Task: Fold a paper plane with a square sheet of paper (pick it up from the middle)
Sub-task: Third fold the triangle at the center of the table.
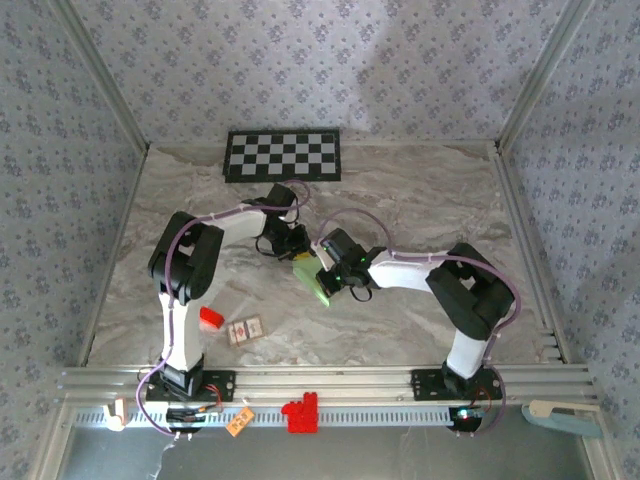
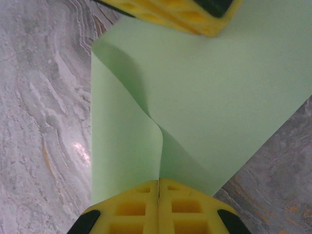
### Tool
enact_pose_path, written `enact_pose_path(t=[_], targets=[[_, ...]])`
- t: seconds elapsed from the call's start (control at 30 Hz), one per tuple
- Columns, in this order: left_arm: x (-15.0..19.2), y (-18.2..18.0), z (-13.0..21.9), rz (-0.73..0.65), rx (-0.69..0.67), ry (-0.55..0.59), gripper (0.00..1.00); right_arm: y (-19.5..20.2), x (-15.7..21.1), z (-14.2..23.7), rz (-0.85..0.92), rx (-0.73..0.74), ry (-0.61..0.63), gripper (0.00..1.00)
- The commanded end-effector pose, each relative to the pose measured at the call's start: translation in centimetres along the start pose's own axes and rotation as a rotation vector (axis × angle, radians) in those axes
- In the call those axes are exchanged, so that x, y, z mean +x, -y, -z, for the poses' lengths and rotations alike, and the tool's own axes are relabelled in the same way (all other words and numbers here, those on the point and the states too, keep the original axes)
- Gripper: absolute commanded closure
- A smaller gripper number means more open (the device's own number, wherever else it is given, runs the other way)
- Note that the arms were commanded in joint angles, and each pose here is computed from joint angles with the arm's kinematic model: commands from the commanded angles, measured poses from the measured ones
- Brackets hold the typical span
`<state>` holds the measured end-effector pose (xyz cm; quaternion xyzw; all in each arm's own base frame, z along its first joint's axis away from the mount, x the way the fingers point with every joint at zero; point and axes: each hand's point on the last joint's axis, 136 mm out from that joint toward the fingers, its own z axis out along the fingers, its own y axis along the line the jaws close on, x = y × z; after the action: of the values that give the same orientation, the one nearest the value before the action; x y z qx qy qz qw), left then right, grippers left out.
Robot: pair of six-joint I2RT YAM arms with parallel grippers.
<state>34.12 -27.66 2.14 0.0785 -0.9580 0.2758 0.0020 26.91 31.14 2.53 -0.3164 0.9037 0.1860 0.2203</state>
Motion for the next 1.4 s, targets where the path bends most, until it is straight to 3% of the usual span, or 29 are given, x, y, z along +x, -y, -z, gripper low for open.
enact_pose_path(t=[0.0, 0.37, 0.73, 1.37], targets=[[1.0, -1.4, -0.9, 0.017, -0.053, -0.042, 0.86, -0.2, 0.1, -0.3, -0.016, -0.003, -0.026, 0.99], [0.8, -1.2, -0.6, 0.027, -0.044, -0.028, 0.87, 0.0, 0.5, -0.6, -0.021, 0.005, -0.043, 0.99], [-2.1, 1.6, 3.6, 0.045, 0.105, 0.077, 0.81, 0.0, 0.9, -0.6, -0.022, 0.004, -0.05, 0.99], [-0.8, -2.4, 0.2, 0.079, -0.022, -0.002, 0.86, -1.2, -0.6, 1.3, -0.04, -0.052, -0.022, 0.99]])
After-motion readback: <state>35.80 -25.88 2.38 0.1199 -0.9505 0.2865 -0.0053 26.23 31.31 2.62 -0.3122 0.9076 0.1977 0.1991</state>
